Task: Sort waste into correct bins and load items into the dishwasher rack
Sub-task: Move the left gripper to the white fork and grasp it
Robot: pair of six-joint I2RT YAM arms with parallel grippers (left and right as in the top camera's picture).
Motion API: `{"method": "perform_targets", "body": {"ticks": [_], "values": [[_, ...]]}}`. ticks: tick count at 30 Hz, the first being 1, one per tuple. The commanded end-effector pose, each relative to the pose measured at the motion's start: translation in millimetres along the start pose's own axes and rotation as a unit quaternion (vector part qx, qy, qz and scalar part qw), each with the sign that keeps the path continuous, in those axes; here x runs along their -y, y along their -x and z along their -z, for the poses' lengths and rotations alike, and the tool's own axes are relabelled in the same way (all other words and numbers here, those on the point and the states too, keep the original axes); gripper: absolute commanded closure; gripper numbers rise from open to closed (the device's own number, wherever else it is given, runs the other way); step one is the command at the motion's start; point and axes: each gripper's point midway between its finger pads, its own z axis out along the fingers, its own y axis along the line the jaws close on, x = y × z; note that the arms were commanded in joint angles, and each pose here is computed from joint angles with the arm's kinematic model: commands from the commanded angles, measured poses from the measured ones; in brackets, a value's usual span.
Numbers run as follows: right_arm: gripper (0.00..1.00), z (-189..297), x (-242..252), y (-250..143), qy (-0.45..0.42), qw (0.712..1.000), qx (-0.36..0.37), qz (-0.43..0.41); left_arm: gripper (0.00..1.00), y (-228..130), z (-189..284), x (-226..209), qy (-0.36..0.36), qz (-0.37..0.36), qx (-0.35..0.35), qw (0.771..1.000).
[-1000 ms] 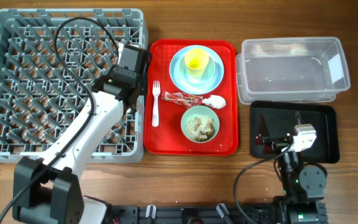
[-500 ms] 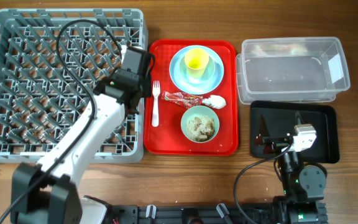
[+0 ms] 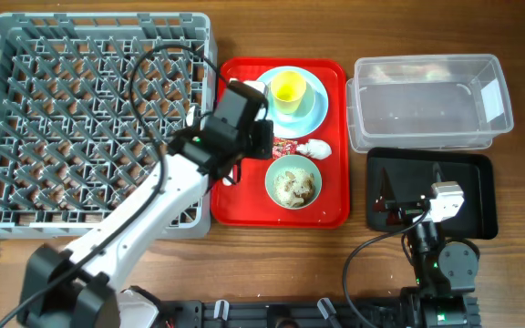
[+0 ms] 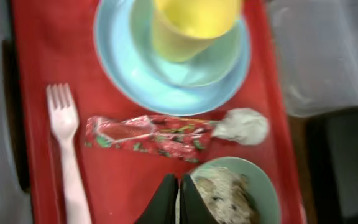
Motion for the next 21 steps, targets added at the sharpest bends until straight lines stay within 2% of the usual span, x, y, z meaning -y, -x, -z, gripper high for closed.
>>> {"method": "perform_targets", "body": {"ticks": [1, 4, 7, 8, 10, 11, 13, 18, 21], "values": [[0.0, 0.3, 2.8, 1.5, -0.007, 1.0, 0.004, -0.003, 0.96, -3.0, -9.2, -16.2, 0.106, 0.033, 0.038, 0.993], [0.0, 0.3, 2.8, 1.5, -0.007, 1.0, 0.004, -0.003, 0.93, -9.9, -8.1, -19.2, 0.185, 0.036, 0.079, 0.979], [0.0, 0.3, 2.8, 1.5, -0.007, 1.0, 0.004, -0.003, 0.88, -23.8, -15.4, -21.8, 0.208, 0.054, 0.072, 0.974], [0.0, 0.3, 2.9, 1.5, -0.007, 1.0, 0.004, -0.004, 0.83, -27.9, -20.8, -22.6, 0.21, 0.052, 0.063, 0.974], [0.0, 0.3, 2.8, 1.5, -0.007, 1.0, 0.004, -0.003, 0.66, -32.7, -32.6, -31.0, 0.229, 0.042, 0.053, 0.971], [0.0, 0.3, 2.8, 1.5, -0.007, 1.0, 0.004, -0.003, 0.64, -32.6, -38.3, -35.2, 0.235, 0.033, 0.049, 0.97], [0.0, 0.3, 2.8, 1.5, -0.007, 1.0, 0.004, -0.003, 0.66, -33.4, -46.9, -43.7, 0.243, 0.028, 0.04, 0.969], [0.0, 0.3, 2.8, 1.5, -0.007, 1.0, 0.004, -0.003, 0.63, -36.0, -58.7, -67.4, 0.259, 0.049, 0.017, 0.965], [0.0, 0.3, 2.8, 1.5, -0.007, 1.0, 0.004, -0.003, 0.68, -36.2, -63.6, -80.1, 0.259, 0.068, 0.005, 0.963]]}}
